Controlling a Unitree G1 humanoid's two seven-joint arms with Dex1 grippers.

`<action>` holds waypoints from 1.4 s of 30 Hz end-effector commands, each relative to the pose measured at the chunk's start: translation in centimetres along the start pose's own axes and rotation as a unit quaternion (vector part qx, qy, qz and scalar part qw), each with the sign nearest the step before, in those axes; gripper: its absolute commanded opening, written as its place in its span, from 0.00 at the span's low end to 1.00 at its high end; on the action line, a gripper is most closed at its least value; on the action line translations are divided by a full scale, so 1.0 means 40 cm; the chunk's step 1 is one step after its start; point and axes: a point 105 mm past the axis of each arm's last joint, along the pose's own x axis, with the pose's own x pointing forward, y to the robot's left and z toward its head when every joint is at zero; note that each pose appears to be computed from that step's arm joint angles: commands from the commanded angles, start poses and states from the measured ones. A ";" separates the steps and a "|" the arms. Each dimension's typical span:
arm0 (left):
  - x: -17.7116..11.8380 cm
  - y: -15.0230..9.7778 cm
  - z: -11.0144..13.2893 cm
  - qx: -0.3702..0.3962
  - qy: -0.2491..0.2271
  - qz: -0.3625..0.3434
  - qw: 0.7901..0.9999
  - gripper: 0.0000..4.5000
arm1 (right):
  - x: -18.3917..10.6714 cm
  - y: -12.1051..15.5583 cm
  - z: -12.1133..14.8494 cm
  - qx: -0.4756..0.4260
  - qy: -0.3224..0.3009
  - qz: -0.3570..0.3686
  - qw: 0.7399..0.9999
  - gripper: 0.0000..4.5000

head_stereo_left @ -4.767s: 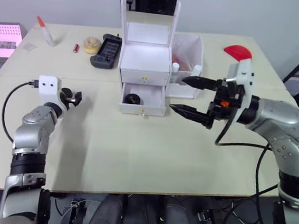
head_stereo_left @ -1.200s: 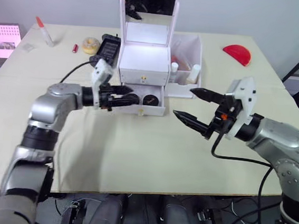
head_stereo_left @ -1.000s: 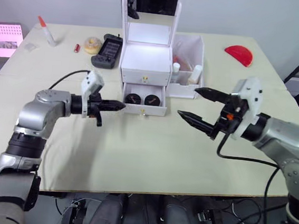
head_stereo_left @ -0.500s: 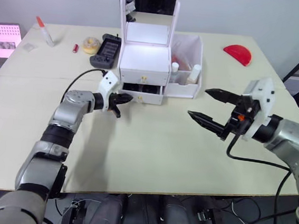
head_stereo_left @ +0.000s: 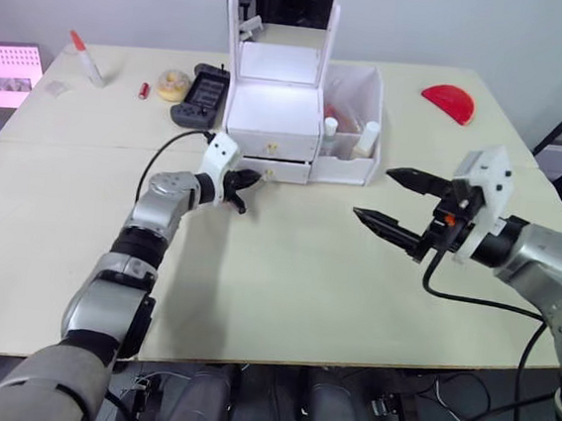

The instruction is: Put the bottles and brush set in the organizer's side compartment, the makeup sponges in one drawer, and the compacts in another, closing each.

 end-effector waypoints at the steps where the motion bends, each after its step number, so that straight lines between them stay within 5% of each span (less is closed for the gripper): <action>1: 0.003 0.017 0.052 0.011 -0.033 0.015 0.999 0.01 | -0.004 0.004 0.021 -0.016 -0.009 0.003 1.000 1.00; 21: 0.006 0.014 0.052 -0.009 -0.040 0.015 0.999 0.01 | -0.016 0.016 0.018 -0.012 -0.009 0.004 1.000 1.00; 27: -0.094 -0.008 0.077 -0.012 -0.059 -0.027 0.998 0.01 | -0.054 -0.015 0.006 -0.019 0.005 -0.017 1.000 1.00; 32: -0.260 -0.022 0.124 -0.014 -0.083 -0.052 0.995 0.01 | -0.129 -0.083 -0.015 -0.028 0.028 -0.066 0.997 1.00; 35: -0.408 -0.009 0.142 -0.002 -0.079 -0.053 0.995 0.20 | -0.197 -0.128 -0.043 -0.029 0.050 -0.097 0.994 1.00; 42: -0.592 0.017 0.115 0.002 -0.003 0.008 1.000 0.99 | -0.342 -0.188 -0.103 -0.011 0.077 -0.153 0.985 1.00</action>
